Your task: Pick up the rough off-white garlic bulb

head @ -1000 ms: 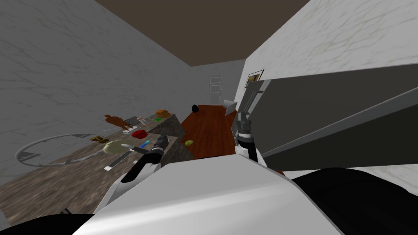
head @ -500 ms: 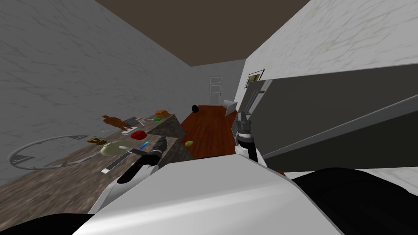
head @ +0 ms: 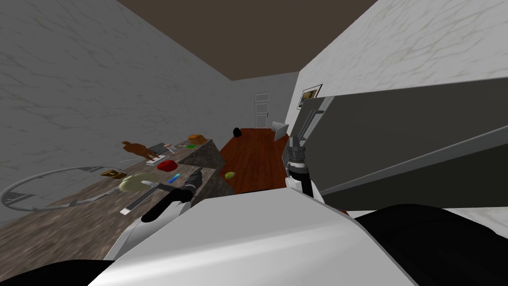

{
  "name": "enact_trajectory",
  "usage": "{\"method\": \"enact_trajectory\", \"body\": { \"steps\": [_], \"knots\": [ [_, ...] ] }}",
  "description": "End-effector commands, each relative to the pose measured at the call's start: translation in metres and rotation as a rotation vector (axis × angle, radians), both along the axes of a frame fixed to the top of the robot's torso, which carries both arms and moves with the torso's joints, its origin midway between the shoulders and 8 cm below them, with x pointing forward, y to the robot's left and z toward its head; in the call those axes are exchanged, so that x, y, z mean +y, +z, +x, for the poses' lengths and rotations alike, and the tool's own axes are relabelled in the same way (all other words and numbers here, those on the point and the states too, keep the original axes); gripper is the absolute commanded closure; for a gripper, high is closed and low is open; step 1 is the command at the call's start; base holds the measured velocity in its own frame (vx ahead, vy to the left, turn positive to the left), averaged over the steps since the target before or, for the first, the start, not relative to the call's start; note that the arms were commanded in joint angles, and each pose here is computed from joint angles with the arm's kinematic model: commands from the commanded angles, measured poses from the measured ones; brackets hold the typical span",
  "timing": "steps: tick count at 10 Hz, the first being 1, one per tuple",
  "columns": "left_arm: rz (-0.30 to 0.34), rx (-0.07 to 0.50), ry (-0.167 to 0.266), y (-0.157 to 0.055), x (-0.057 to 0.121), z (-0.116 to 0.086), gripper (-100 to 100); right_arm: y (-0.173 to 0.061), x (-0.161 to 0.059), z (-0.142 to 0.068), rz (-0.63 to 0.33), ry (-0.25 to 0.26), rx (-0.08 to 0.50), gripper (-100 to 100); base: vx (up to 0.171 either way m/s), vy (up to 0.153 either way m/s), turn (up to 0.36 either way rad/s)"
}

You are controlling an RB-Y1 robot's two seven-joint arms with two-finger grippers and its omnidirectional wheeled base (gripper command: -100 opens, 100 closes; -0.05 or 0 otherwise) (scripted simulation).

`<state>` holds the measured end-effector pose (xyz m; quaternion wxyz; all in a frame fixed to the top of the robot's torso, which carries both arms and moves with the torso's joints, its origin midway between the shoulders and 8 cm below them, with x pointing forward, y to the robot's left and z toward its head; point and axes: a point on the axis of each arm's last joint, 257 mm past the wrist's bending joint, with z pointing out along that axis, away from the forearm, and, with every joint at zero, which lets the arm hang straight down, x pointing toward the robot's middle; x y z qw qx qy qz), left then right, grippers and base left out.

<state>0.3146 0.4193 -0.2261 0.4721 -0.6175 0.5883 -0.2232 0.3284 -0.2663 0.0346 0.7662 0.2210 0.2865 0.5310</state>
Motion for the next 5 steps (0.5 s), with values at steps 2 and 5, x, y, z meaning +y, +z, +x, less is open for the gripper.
{"method": "enact_trajectory", "body": {
  "steps": [2,5],
  "knots": [
    [-0.024,0.073,0.024,-0.015,0.006,-0.013,-100,0.0,0.0,0.0,0.0,0.0,0.0,0,0.032,0.029,-0.003],
    [-0.046,0.149,0.046,-0.03,0.008,-0.027,-100,0.0,0.0,0.0,0.0,0.0,0.0,0,0.038,0.03,-0.004]
  ]
}}
